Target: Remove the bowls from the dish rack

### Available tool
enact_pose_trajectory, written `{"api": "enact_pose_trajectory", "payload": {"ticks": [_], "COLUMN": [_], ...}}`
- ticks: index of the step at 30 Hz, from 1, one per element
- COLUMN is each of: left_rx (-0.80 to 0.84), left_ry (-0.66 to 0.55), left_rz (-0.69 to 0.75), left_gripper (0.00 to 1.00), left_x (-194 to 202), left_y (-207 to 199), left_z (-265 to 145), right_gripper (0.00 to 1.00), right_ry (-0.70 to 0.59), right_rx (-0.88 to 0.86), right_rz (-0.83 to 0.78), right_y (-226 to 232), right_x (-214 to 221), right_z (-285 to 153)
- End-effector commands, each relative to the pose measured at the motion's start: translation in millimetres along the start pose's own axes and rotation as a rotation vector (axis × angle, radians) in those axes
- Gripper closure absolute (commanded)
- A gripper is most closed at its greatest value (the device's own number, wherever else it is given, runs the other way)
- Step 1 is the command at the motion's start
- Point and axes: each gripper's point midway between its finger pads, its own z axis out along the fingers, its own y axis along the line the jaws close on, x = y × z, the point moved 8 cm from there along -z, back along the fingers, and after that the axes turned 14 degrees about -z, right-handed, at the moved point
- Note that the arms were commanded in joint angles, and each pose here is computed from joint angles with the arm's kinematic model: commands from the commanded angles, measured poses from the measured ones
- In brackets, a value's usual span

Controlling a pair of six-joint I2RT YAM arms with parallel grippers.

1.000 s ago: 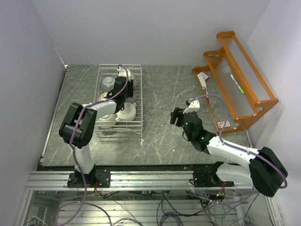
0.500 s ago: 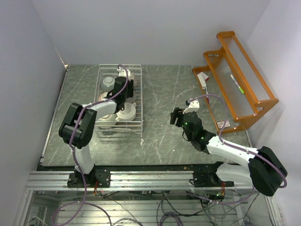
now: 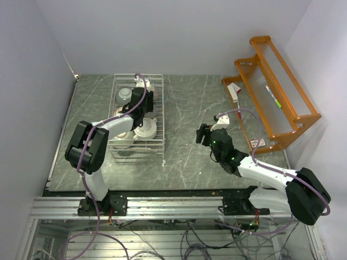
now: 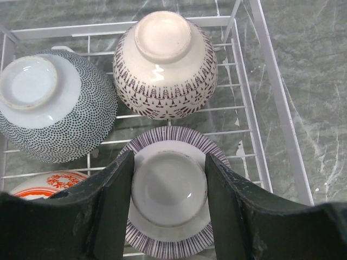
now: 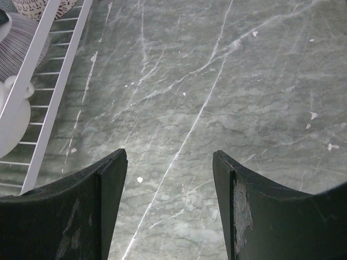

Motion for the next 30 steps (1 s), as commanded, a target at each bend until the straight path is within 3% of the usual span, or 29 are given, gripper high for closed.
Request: {"api": "enact_pose_trajectory", "payload": {"ticks": [1,18,30], "left_rx": [-0.030,0.007,0.125], "left_ry": [-0.135,-0.192,-0.242], "left_rz": [-0.025,-0.054,-0.143], "left_gripper": [0.93,0.93,0.93], "left_x": [-40.0,-75.3,-105.7], "left_y": [-2.7,-14.4,-22.8], "left_z": [-7.0,-17.2,-60.1], "right_gripper": [0.36,0.36,0.36], "right_ry": [-0.036,-0.033,-0.046], "right_rx": [0.003,-0.008,-0.021], "right_rz": [0.027,0.033,0.046], "right_y": [2.4,3.8,2.6], "right_x": [-12.8,-14.4,-17.0], "right_z": [4.3,4.9,-0.3]}}
